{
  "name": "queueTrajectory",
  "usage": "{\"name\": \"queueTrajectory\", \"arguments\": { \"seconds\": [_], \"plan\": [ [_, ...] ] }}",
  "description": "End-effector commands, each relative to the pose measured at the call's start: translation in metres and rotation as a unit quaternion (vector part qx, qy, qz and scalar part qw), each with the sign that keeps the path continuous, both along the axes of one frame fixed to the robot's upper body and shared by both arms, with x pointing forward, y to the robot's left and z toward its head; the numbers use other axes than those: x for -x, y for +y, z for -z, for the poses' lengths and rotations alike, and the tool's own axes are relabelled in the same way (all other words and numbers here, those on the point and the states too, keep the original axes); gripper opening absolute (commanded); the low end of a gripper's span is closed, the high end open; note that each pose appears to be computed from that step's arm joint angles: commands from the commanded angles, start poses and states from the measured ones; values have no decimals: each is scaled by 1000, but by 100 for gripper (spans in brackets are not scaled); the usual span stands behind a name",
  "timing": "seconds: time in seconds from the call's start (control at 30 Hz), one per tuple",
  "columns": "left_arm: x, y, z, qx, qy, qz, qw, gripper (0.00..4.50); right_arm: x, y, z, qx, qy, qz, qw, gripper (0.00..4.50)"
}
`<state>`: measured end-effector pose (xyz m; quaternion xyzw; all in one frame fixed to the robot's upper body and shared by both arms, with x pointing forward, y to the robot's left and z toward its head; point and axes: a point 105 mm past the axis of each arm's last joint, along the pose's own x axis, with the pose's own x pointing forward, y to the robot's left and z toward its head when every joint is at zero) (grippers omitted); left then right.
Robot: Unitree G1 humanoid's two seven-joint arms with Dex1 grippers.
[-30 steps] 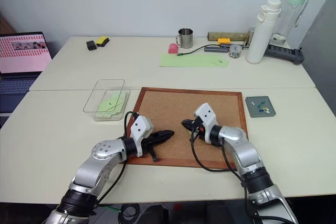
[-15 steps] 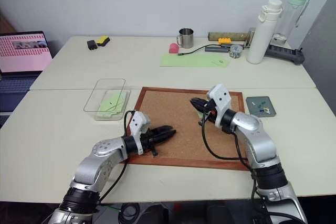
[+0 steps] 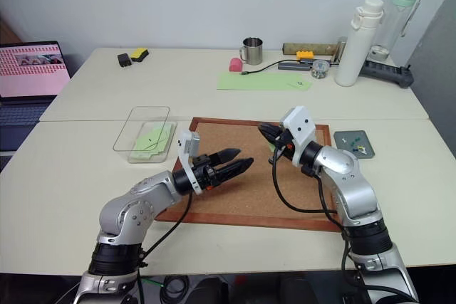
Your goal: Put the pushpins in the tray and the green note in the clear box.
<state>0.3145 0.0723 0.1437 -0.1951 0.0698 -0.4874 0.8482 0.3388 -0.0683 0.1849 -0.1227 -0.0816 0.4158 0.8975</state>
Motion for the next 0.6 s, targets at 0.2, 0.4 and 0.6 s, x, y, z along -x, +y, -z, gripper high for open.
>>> {"name": "queueTrajectory", "arguments": {
  "seconds": [0.2, 0.4, 0.6],
  "plan": [
    [-5, 13, -2, -11, 15, -5, 1000, 403, 10, 10, -24, -9, -57, -12, 998, 0],
    [-10, 21, -12, -6, 7, 0, 1000, 403, 6, 10, -30, -14, -68, -7, 998, 0],
    [-1, 7, -28, 27, 4, 39, 999, 403, 6, 15, -39, -20, -88, -10, 996, 0]
  ]
}}
